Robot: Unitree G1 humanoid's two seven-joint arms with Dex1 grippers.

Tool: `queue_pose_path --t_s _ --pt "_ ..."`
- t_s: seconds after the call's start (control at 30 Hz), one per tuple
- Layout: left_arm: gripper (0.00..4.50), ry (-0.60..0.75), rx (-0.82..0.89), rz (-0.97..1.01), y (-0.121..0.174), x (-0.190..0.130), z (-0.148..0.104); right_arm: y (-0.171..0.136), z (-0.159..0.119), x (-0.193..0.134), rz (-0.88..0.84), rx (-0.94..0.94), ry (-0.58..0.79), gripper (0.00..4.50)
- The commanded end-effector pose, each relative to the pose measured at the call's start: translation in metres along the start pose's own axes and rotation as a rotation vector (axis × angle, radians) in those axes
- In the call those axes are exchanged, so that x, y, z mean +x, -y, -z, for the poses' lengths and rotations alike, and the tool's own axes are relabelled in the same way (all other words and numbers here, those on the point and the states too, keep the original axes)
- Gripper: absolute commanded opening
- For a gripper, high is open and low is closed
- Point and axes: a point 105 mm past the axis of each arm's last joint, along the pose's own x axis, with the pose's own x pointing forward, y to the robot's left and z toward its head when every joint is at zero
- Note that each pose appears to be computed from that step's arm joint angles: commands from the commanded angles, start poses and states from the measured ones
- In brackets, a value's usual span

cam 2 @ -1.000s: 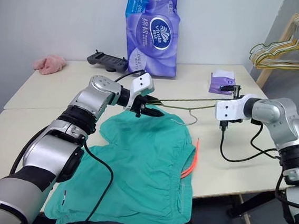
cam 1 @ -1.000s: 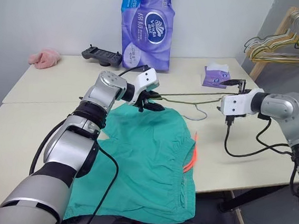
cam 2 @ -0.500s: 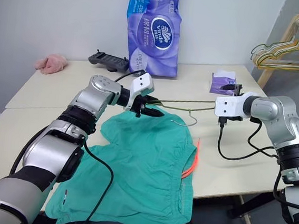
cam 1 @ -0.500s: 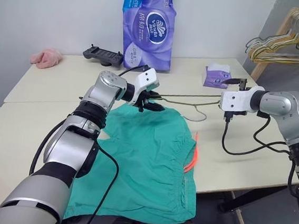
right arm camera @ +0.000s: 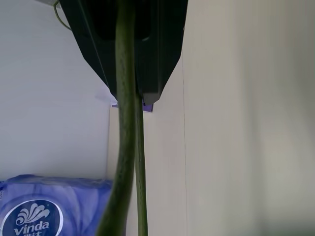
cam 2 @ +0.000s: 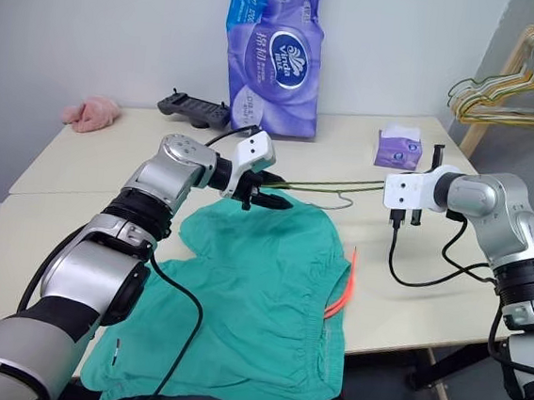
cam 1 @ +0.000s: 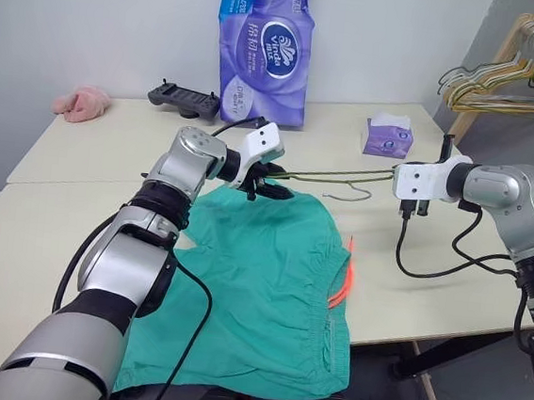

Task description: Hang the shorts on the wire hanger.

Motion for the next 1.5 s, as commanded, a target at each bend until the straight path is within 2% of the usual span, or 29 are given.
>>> queue_pose_path --t_s 0.03,0.07,0.33,0.57,0.77,0.87,0.93,1.03,1.13,1.23,1.33,1.4,1.5 --pt "2.17 0.040 0.101 -0.031 -0.005 -0.006 -0.016 0.013 -0.007 -0.008 0.049 -0.028 0.026 0.02" --pt "2.17 0.048 0.114 -0.033 -0.005 -0.006 -0.017 0.013 -0.007 -0.008 0.051 -0.027 0.026 0.02" --pt "4.47 0.068 0.093 -0.072 -0.012 -0.010 -0.019 0.017 -0.011 -0.009 0.068 -0.023 0.034 0.00" --pt "4.49 0.084 0.096 -0.109 -0.024 -0.034 -0.024 0.001 -0.001 -0.012 0.026 0.055 0.017 0.00" --pt "4.49 0.164 0.127 -0.127 -0.028 -0.064 -0.035 -0.019 0.031 -0.027 -0.029 0.151 -0.069 0.00" --pt "4.49 0.231 0.140 -0.098 -0.022 -0.073 -0.043 -0.028 0.045 -0.037 -0.057 0.316 -0.097 0.00" --pt "4.49 0.286 0.120 -0.077 -0.014 -0.074 -0.047 -0.040 0.053 -0.043 -0.101 0.499 -0.106 0.00" --pt "4.49 0.334 0.116 0.005 0.010 -0.071 -0.046 -0.063 0.057 -0.053 -0.194 0.722 -0.116 0.00" --pt "4.49 0.339 0.129 0.070 0.034 -0.069 -0.040 -0.074 0.053 -0.058 -0.235 0.904 -0.106 0.00" --pt "4.49 0.414 0.124 0.044 0.044 -0.066 -0.046 -0.092 0.046 -0.066 -0.331 1.029 -0.119 0.00" --pt "4.49 0.469 0.099 0.025 0.071 -0.055 -0.036 -0.124 0.015 -0.089 -0.546 1.307 -0.067 0.00" --pt "4.49 0.477 0.063 0.046 0.091 -0.052 -0.029 -0.139 -0.001 -0.104 -0.661 1.401 -0.053 0.00" --pt "4.49 0.477 -0.016 0.035 0.122 -0.051 -0.005 -0.168 -0.037 -0.140 -0.917 1.619 -0.011 0.00"
